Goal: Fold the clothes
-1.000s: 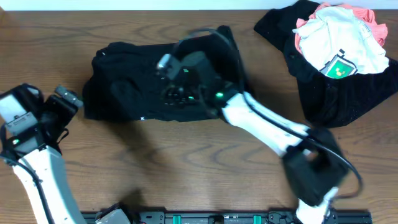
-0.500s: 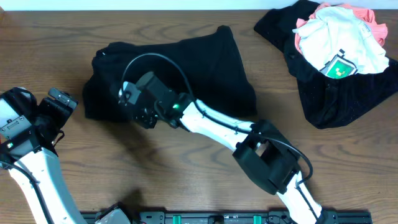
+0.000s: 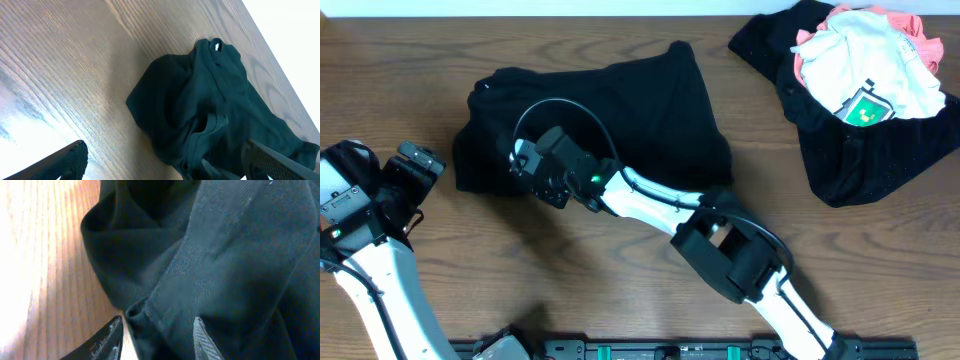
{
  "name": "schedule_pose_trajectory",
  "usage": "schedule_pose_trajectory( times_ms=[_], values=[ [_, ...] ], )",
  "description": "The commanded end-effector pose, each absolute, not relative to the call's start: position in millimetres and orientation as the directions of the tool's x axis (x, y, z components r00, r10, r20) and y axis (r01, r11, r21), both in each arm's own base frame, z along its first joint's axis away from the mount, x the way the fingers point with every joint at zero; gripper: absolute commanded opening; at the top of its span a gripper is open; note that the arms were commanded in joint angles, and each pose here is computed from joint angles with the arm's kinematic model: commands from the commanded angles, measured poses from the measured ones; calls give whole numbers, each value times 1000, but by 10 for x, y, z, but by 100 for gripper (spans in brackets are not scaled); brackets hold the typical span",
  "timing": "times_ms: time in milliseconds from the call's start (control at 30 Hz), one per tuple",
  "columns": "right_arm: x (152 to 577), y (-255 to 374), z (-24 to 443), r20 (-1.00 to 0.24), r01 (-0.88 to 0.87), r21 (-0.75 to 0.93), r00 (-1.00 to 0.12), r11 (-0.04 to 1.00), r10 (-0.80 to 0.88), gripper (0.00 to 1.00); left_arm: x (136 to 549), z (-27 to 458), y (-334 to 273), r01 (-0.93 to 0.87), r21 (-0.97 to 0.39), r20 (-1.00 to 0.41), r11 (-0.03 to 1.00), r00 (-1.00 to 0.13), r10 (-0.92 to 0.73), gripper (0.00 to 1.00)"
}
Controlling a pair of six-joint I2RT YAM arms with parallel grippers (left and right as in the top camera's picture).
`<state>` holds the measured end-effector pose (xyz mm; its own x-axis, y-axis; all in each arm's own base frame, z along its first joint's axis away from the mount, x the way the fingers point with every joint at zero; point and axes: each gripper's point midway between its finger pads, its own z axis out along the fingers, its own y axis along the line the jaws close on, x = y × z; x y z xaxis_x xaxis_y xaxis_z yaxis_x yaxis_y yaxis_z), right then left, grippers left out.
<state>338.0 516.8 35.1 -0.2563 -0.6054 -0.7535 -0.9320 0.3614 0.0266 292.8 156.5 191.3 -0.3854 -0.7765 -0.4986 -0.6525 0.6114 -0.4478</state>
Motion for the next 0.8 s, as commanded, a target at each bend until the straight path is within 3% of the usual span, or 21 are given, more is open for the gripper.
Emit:
schedule_pose_trajectory(
  times_ms=[0, 167, 433, 767],
  values=[
    [3347, 5227, 257, -747, -925, 50, -284, 376, -601, 43, 2933, 1931, 1570, -642, -449, -506, 621, -390, -769, 98],
    [3339, 5228, 169, -740, -924, 45, -286, 380, -609, 37, 2933, 1930, 1568, -642, -449, -506, 621, -390, -769, 98],
    [3434, 5217, 195, -747, -894, 52, -330, 444, -577, 1, 2917, 1914, 1557, -646, -447, -498, 618, -394, -772, 98],
    [3563, 5193, 401, -730, -880, 66, -364, 471, -578, 1, 2911, 1906, 1553, -648, -446, -495, 617, -396, -773, 98]
  ],
)
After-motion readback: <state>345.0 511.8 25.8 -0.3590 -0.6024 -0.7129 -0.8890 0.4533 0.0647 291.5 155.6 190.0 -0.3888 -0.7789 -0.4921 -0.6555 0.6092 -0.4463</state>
